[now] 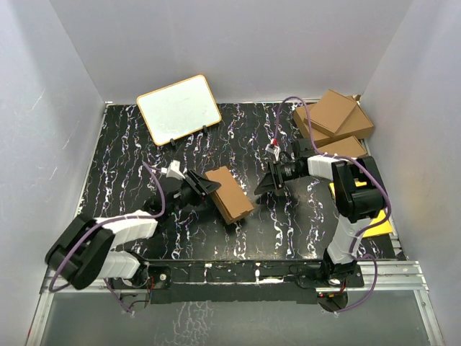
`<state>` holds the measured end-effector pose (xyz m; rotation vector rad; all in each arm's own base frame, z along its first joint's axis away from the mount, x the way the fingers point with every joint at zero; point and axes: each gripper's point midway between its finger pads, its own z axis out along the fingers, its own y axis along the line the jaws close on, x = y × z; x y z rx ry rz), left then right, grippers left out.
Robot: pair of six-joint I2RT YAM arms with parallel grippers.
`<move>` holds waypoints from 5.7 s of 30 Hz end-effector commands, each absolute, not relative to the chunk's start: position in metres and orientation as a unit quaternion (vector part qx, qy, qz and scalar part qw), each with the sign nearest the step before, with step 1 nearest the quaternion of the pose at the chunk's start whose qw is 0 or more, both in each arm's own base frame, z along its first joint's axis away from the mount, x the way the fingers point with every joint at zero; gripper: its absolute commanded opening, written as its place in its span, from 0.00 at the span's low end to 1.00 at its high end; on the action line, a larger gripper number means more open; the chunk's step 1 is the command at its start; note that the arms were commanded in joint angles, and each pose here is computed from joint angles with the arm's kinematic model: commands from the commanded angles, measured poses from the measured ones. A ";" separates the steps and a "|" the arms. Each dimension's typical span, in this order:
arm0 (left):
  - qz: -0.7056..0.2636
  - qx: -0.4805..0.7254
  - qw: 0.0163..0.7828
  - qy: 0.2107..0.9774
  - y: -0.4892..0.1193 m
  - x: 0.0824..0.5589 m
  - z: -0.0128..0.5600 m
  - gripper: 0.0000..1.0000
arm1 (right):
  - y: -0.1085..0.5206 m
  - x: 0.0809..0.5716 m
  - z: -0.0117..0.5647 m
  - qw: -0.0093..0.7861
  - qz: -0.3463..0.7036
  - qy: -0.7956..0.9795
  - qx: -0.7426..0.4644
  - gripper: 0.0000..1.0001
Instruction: Fold the paper box
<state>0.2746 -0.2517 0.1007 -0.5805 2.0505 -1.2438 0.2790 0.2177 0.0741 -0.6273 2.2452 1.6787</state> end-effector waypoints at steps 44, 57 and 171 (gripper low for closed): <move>0.208 0.049 0.169 0.962 0.032 0.348 0.138 0.26 | 0.245 0.256 0.134 0.232 0.577 0.699 -0.354 0.60; -0.197 -0.002 0.248 0.948 -0.107 0.343 0.167 0.23 | 0.246 0.245 0.161 0.265 0.585 0.644 -0.415 0.60; -0.443 0.008 0.369 0.817 -0.250 0.230 0.168 0.87 | 0.264 0.330 0.180 0.285 0.555 0.694 -0.359 0.44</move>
